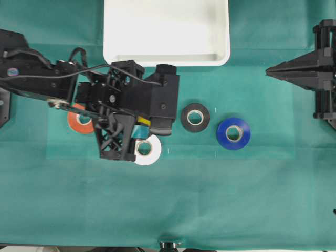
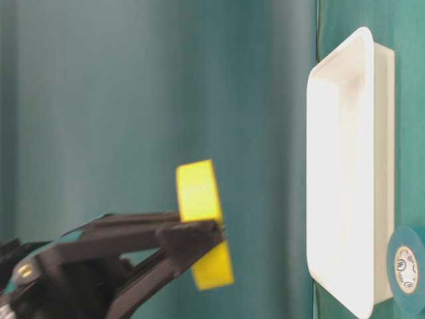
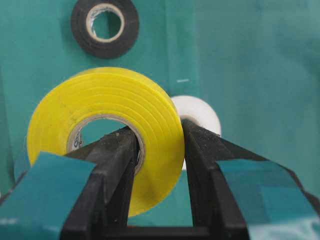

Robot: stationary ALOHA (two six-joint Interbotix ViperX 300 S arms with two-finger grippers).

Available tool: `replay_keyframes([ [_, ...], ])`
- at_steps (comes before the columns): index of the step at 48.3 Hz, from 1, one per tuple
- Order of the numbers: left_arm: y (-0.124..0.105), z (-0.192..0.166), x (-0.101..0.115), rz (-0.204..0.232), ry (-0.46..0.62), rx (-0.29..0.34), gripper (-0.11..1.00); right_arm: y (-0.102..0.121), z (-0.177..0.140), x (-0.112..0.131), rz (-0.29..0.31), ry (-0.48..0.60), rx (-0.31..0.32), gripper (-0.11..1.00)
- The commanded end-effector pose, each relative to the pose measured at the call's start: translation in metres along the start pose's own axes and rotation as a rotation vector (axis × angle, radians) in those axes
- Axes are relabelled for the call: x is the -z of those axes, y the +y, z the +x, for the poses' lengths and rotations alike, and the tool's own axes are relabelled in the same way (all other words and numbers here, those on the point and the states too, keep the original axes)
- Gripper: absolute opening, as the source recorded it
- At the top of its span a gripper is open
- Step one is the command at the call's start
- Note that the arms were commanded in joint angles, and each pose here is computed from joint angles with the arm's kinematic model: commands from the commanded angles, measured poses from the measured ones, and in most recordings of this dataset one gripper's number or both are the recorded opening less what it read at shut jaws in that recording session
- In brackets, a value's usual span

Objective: Pick up the tape from a random location and place it into the white case.
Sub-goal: 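Lift the yellow tape roll upward with the left gripper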

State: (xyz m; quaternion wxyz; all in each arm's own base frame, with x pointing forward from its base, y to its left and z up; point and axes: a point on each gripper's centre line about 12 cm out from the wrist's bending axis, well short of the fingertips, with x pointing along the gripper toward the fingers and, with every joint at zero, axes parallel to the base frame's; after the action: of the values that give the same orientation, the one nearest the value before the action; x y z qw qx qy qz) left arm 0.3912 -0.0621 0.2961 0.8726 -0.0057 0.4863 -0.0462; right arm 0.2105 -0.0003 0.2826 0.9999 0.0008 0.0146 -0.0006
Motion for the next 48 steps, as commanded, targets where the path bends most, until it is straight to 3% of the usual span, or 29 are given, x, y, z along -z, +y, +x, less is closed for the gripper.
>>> replay_keyframes([
  [1, -0.0037, -0.0229, -0.0058, 0.007, -0.041, 0.008, 0.24, 0.0003, 0.0027, -0.0108, 0.002, -0.028, -0.002, 0.00],
  [48, -0.0056, -0.0280, -0.0082, 0.011, -0.042, 0.010, 0.24, 0.0003, 0.0027, -0.0108, 0.000, -0.028, -0.002, 0.00],
])
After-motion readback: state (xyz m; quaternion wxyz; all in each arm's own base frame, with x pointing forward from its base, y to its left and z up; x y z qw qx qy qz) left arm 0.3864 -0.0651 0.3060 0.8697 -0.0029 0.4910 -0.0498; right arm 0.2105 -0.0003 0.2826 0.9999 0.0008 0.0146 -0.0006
